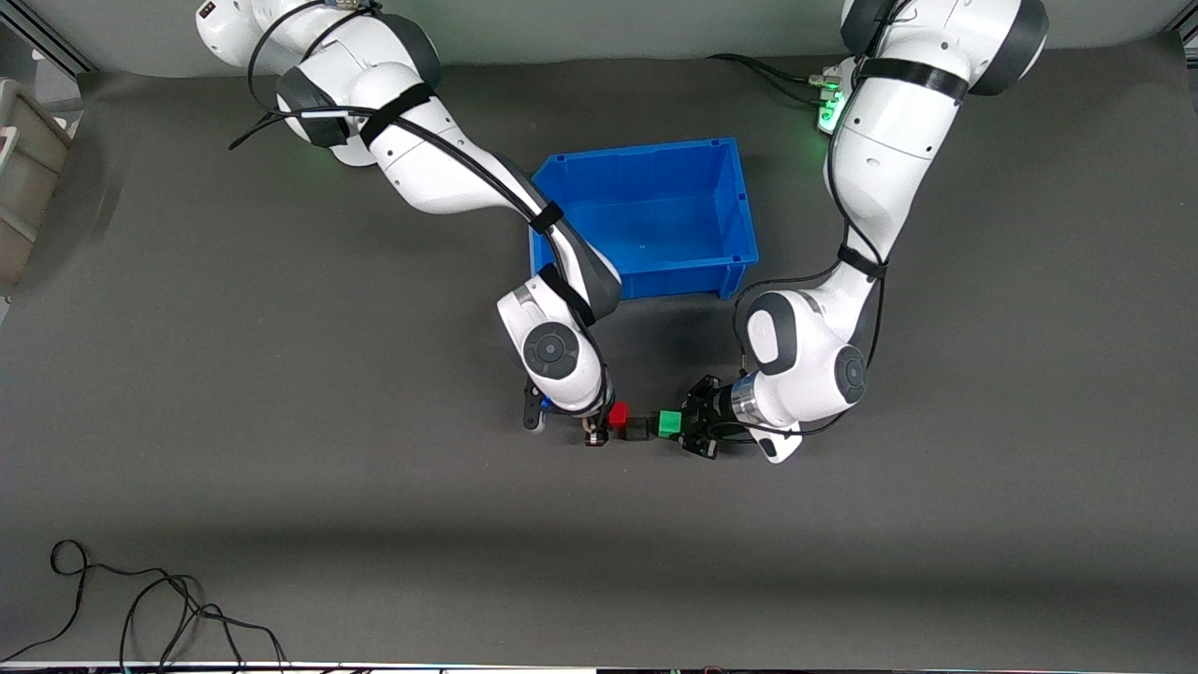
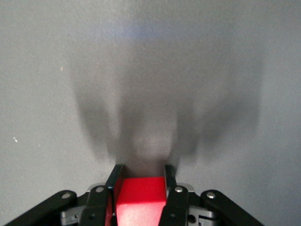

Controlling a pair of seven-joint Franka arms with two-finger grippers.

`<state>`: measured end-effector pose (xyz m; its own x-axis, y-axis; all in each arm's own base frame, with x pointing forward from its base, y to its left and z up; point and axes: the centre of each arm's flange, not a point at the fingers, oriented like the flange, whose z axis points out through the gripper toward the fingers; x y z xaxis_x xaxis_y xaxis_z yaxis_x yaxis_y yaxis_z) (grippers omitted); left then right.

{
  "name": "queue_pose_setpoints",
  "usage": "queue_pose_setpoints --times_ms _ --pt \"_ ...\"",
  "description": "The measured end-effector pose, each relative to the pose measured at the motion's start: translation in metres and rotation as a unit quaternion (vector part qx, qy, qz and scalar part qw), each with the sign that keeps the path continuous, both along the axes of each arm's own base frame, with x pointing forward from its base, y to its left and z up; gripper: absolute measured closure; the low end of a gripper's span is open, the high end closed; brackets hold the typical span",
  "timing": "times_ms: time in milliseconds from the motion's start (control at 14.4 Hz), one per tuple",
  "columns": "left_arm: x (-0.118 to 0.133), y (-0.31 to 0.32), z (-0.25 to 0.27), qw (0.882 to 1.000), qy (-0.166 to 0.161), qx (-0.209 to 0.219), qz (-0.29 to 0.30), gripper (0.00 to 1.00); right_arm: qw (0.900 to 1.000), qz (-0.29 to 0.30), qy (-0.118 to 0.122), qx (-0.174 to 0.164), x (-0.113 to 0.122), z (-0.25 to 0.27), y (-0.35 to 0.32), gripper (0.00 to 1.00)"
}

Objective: Attach green and red cubes to black cube
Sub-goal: 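Push red to the black cube with the right gripper while the left gripper pushes green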

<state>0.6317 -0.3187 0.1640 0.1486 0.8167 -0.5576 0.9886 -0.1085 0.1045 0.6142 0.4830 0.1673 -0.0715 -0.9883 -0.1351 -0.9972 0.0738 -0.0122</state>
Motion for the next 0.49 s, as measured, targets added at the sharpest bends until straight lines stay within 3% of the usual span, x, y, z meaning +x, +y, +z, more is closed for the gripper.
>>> queue_pose_setpoints --times_ms 417,486 --pt "0.0024 -0.0067 -0.0011 1.0 0.007 -0.001 0.018 0.6 1.0 0.003 -0.002 0.001 -0.0031 -0.0002 0.0047 0.61" --pt "0.0028 -0.0069 -0.0005 1.0 0.006 -0.001 0.017 0.56 1.0 0.002 -0.002 0.001 -0.0031 -0.0001 0.0047 0.61"
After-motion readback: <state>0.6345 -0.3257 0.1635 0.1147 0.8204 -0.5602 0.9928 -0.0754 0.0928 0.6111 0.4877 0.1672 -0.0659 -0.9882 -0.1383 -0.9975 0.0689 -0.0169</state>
